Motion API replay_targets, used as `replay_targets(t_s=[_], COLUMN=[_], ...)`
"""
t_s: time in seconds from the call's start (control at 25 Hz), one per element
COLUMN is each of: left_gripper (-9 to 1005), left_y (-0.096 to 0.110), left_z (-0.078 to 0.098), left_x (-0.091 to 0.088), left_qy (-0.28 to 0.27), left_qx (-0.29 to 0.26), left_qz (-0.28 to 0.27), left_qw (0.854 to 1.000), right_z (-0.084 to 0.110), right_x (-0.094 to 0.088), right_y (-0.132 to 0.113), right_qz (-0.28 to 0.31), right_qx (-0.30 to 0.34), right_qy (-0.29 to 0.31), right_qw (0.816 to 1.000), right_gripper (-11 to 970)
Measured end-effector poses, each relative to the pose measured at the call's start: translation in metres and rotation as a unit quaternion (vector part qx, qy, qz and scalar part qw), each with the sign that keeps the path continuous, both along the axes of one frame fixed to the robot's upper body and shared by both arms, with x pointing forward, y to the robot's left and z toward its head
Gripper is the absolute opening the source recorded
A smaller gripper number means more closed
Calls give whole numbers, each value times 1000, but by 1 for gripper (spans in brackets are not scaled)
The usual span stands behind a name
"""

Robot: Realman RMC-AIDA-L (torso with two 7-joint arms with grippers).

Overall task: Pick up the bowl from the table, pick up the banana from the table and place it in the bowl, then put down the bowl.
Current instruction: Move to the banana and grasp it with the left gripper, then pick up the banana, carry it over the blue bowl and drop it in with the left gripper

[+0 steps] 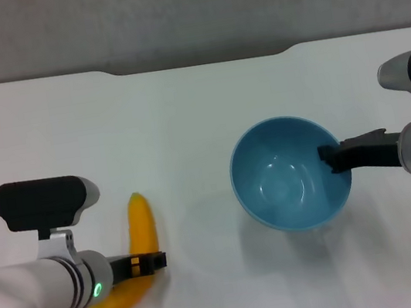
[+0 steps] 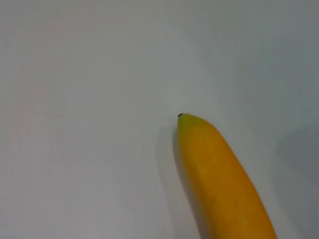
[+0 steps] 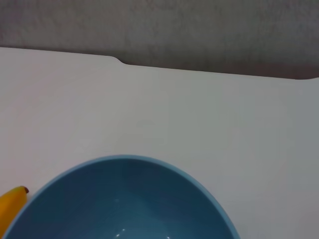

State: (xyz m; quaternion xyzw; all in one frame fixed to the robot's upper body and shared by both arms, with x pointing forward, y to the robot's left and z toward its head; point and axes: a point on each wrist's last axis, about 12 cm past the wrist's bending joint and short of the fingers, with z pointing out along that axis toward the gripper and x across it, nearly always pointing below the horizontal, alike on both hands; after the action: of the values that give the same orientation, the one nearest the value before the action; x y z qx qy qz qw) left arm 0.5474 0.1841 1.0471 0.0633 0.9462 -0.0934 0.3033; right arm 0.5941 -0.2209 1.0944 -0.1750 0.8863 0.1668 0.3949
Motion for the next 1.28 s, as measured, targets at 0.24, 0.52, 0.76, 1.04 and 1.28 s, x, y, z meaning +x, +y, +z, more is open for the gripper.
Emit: replay_targets(t_s=[0.24, 0.52, 0.76, 1.04, 1.28], left_gripper=[696, 530, 515, 512, 512], left_y=[1, 1, 4, 33, 23], left_z=[0, 1, 9, 56, 90], left_x=[0, 1, 5, 4, 0], left_qy=[2, -2, -17, -88, -137], left_qx=[2, 0, -5, -32, -57], left_qz=[1, 1, 7, 40, 25], left_qw=[1000, 1000, 1000, 995, 989], right_z=[0, 0, -6, -5, -9], right_x=[0, 0, -2, -1, 5], right_y=[0, 0, -4, 2, 19], right_qz=[0, 0, -5, 6, 22], right_qx=[0, 0, -2, 3, 18], right_qy=[-1, -1, 10, 23, 49], right_qw=[1000, 1000, 1000, 1000, 998], right_gripper=[32, 33, 33, 33, 33])
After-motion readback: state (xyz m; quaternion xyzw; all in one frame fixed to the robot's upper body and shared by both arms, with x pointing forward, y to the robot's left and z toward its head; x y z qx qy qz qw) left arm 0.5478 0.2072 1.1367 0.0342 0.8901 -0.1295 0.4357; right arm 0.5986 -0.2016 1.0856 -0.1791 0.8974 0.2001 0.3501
